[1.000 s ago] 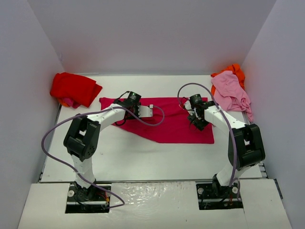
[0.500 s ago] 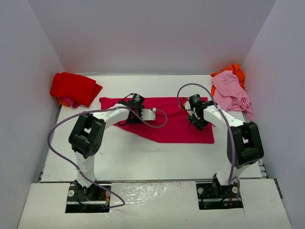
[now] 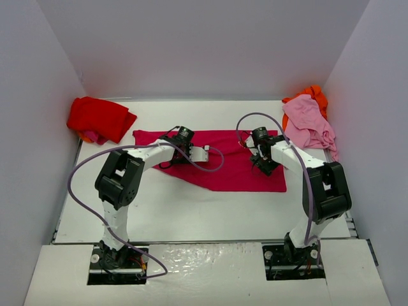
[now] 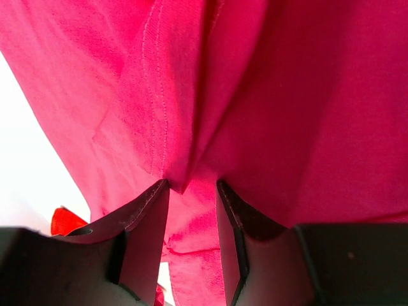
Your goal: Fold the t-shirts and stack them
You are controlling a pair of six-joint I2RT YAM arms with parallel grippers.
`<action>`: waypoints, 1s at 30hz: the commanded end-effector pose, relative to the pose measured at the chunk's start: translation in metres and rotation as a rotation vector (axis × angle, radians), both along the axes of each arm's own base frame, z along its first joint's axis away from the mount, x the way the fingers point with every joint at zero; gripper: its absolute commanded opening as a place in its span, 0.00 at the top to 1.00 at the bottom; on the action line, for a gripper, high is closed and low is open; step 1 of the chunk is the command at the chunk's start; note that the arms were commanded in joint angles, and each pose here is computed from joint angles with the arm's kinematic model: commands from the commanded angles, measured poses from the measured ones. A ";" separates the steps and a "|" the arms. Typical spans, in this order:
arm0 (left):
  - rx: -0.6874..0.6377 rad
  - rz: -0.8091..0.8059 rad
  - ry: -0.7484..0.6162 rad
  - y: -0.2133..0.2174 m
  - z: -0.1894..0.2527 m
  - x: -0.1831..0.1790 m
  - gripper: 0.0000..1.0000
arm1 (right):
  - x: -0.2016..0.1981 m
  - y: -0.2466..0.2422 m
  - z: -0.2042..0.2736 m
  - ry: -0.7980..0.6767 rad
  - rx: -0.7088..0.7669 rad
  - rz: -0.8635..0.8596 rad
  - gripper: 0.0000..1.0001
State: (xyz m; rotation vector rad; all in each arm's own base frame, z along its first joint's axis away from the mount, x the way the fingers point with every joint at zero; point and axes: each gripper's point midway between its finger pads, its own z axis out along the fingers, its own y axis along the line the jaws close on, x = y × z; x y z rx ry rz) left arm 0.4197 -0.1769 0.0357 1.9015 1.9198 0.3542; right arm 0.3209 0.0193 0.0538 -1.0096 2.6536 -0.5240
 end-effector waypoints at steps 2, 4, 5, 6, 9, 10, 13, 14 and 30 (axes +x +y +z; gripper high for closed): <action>-0.022 -0.009 -0.107 -0.009 0.029 0.025 0.70 | 0.004 -0.001 0.003 -0.017 -0.018 -0.005 0.52; -0.021 -0.007 -0.112 -0.010 0.027 0.027 0.72 | 0.003 -0.001 0.004 -0.018 -0.017 -0.005 0.52; -0.020 -0.007 -0.114 -0.010 0.027 0.028 0.74 | 0.002 -0.002 0.004 -0.018 -0.018 -0.005 0.52; -0.019 -0.008 -0.119 -0.010 0.027 0.029 0.76 | 0.002 -0.002 0.004 -0.018 -0.020 -0.005 0.52; -0.018 -0.007 -0.141 -0.010 0.026 0.034 0.86 | 0.000 -0.003 0.004 -0.015 -0.021 -0.002 0.52; -0.014 -0.006 -0.142 -0.010 0.025 0.034 0.87 | 0.000 -0.003 0.004 -0.016 -0.021 -0.002 0.52; -0.007 -0.002 -0.141 -0.010 0.022 0.037 0.91 | 0.001 -0.002 0.002 -0.012 -0.017 -0.004 0.52; -0.008 0.000 -0.145 -0.010 0.021 0.039 0.94 | 0.001 -0.002 0.001 -0.010 -0.016 -0.004 0.52; -0.006 0.035 -0.233 0.014 0.060 0.044 1.00 | 0.001 -0.001 0.009 -0.026 -0.013 0.019 0.44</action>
